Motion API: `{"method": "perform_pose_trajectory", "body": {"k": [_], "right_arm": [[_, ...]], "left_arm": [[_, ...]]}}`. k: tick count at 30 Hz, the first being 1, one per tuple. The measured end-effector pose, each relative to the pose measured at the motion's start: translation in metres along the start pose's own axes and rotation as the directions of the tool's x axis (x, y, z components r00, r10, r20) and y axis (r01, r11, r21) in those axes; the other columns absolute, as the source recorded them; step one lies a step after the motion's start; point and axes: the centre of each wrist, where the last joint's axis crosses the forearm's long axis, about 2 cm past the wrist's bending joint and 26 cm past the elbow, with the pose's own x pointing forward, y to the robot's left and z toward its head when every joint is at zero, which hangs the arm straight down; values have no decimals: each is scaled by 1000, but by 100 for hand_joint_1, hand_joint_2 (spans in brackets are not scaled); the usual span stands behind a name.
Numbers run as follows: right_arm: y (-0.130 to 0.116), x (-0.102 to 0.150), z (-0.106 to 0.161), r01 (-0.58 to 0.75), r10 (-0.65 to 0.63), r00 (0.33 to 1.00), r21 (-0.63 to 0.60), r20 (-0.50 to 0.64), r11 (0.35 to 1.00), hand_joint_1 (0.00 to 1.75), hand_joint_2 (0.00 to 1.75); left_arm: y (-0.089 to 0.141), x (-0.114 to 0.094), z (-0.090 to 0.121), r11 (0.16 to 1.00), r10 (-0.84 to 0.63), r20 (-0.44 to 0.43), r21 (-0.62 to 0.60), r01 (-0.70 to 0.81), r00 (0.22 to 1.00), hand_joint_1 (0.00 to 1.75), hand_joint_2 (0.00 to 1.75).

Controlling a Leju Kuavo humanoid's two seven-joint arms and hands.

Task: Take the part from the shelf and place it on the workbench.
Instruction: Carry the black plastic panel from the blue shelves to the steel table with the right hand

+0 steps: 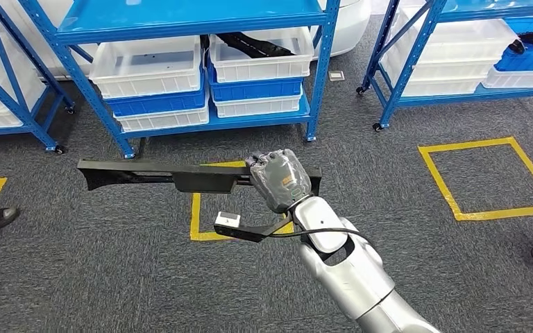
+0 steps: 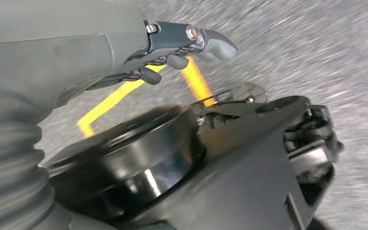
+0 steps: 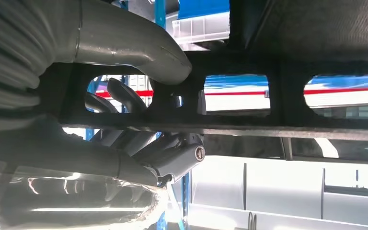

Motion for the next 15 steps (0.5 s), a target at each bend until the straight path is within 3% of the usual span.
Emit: {"method": "perform_pose_trajectory", "body": {"k": [15], "right_arm": [[-2, -5, 4, -2, 2, 1000, -2, -23, 1000, 171, 175]], "left_arm": [[-1, 2, 0, 1000, -3, -5, -9, 3, 1000, 0, 175]]}}
